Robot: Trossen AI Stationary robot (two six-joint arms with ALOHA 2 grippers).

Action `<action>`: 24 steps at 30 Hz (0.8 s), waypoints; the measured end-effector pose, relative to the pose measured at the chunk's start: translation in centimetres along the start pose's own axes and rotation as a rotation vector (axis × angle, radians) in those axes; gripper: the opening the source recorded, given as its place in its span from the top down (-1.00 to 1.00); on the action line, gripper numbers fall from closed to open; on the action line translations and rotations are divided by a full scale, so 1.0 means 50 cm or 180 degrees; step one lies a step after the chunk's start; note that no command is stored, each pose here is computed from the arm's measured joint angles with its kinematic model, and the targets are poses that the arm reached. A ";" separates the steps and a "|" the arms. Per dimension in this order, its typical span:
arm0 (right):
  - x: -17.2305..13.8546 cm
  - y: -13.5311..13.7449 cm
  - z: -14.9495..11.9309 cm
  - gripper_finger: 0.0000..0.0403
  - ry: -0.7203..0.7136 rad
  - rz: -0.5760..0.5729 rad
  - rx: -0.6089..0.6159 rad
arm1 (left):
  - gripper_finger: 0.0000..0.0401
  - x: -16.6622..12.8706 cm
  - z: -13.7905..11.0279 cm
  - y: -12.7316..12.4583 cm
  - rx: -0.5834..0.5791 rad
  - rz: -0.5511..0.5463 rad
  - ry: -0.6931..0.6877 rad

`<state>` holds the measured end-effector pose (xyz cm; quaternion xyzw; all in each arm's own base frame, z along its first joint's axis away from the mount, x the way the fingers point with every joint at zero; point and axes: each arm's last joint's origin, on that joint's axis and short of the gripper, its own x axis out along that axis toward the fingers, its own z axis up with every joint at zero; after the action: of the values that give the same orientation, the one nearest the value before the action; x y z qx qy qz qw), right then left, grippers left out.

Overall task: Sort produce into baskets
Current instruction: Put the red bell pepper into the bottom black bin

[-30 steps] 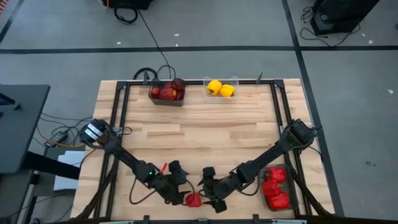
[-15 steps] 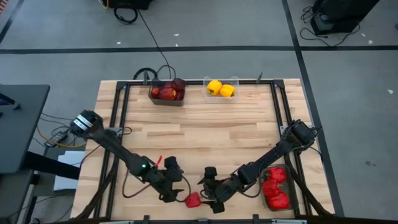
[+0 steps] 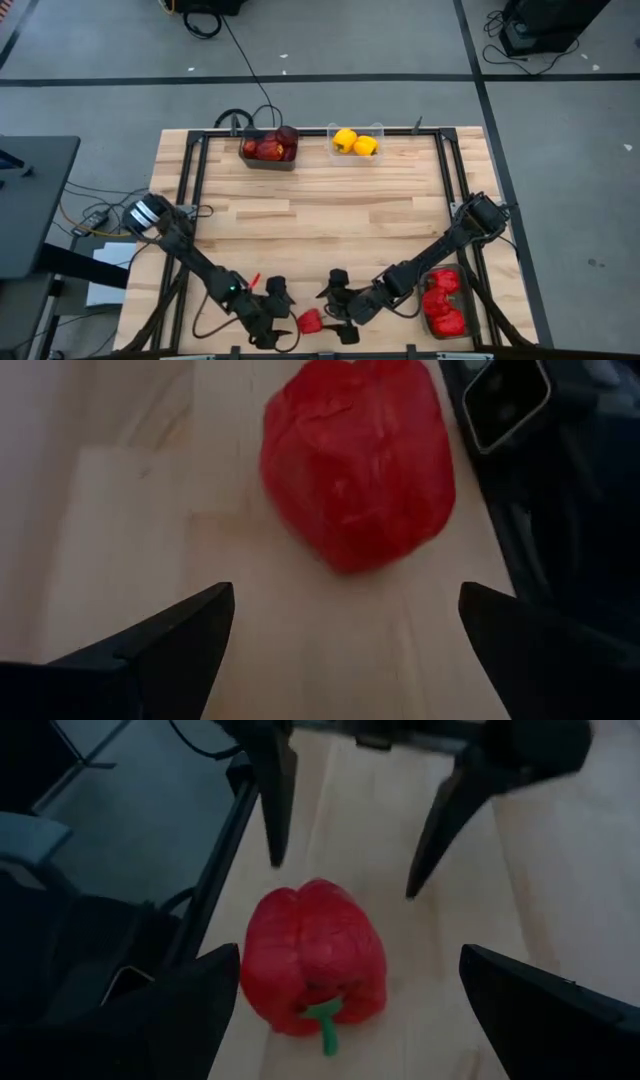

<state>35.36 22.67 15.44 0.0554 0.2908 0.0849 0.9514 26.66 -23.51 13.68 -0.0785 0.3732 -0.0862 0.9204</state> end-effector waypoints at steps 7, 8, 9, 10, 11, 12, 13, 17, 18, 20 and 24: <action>0.008 0.011 -0.022 -0.92 0.0121 0.0109 -0.0069 | -0.96 0.040 -0.008 0.019 -0.0050 0.0394 -0.0257; 0.014 0.011 -0.029 -0.92 0.0136 0.0111 -0.0093 | -0.96 0.044 -0.006 0.025 -0.0071 0.0446 -0.0286; 0.018 0.010 -0.034 -0.92 0.0160 0.0093 -0.0118 | -0.96 0.047 -0.001 0.031 -0.0105 0.0479 -0.0336; 0.021 0.009 -0.040 -0.92 0.0189 0.0068 -0.0140 | -0.96 0.049 0.002 0.036 -0.0115 0.0518 -0.0352; 0.026 0.009 -0.046 -0.92 0.0204 0.0062 -0.0147 | -0.96 0.052 0.005 0.042 -0.0103 0.0564 -0.0380; 0.029 0.008 -0.049 -0.92 0.0208 0.0044 -0.0154 | -0.96 0.057 0.011 0.048 -0.0127 0.0567 -0.0438; 0.031 0.006 -0.053 -0.92 0.0228 0.0003 -0.0165 | -0.96 0.060 0.016 0.052 -0.0147 0.0562 -0.0476; 0.038 -0.004 -0.058 -0.92 0.0242 -0.0147 -0.0154 | -0.96 0.065 0.031 0.071 -0.0158 0.0613 -0.0544; 0.039 -0.005 -0.057 -0.90 0.0241 -0.0150 -0.0132 | -0.96 0.066 0.035 0.073 -0.0156 0.0607 -0.0577; 0.039 -0.008 -0.057 -0.84 0.0280 -0.0167 -0.0054 | -0.96 0.067 0.039 0.076 -0.0130 0.0603 -0.0605; 0.038 -0.005 -0.060 -0.55 0.0437 -0.0010 0.0165 | -0.96 0.065 0.043 0.080 -0.0082 0.0601 -0.0592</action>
<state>35.25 22.95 11.88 0.0736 0.3575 0.0794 0.9276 30.88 -20.17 12.18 -0.0625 0.2931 0.0132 0.9540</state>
